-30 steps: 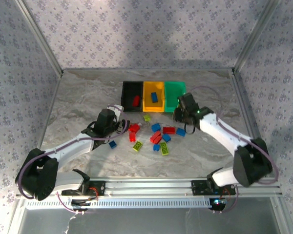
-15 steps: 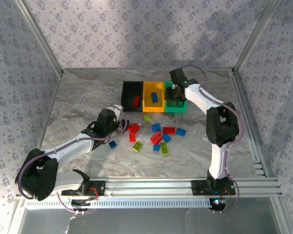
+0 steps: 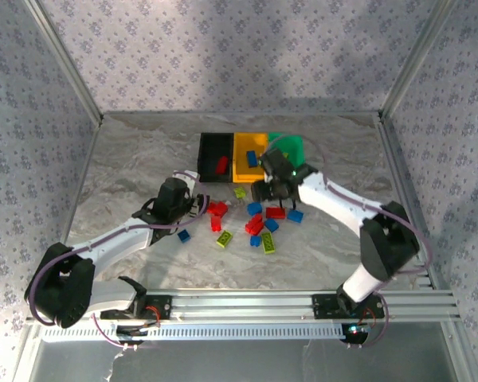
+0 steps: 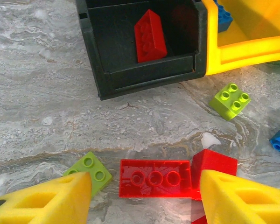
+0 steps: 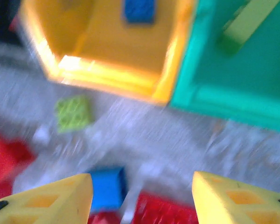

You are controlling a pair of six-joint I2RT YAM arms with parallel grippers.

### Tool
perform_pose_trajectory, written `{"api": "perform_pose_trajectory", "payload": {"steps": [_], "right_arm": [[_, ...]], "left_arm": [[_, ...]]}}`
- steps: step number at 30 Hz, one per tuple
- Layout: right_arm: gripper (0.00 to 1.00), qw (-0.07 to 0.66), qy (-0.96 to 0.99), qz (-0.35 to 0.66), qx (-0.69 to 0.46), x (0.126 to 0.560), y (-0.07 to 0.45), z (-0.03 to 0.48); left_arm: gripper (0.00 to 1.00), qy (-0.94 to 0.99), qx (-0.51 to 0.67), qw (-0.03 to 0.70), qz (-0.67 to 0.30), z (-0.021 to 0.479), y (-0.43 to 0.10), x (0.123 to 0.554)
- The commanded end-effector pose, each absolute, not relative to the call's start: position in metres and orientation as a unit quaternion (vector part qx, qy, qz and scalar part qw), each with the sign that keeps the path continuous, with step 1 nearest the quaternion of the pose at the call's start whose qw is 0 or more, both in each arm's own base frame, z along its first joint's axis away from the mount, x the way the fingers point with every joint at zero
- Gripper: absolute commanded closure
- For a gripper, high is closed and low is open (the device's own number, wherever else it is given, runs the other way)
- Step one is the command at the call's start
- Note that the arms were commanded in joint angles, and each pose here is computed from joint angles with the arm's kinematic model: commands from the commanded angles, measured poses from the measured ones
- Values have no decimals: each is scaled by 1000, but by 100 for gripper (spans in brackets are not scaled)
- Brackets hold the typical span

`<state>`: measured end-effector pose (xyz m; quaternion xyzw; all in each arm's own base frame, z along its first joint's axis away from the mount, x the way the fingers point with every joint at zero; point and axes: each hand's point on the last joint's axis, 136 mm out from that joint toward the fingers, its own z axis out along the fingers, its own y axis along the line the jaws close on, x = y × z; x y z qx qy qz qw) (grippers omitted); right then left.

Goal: Sort the legos into containers by color
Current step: Pick up the lego from the bottom-center of the table.

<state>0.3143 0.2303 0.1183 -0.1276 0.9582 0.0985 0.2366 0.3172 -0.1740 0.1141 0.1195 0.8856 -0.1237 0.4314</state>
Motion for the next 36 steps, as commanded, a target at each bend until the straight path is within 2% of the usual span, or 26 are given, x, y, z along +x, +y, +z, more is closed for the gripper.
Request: {"api": "perform_pose_trajectory", "payload": {"steps": [1,6,11,28,31,36], "right_arm": [[40,204,969,86,-109,273,214,95],[39,164,972,81,-145,212,215,77],[40,128,981,65,-131,182,205,55],[41,114,983,41,-135,180,227,27],[44,109,984,34,-133,182,229,22],[60,118,983,33,-139,184,233,24]], "left_arm": [[38,886,103,436,-120,120,-169,321],[38,889,89,433,-115,117,-163,324],[38,890,85,432,-115,117,-161,325],[38,890,83,433,-117,118,-160,323],[38,890,82,434,-117,118,-159,323],[38,890,82,432,-119,117,-160,323]]}}
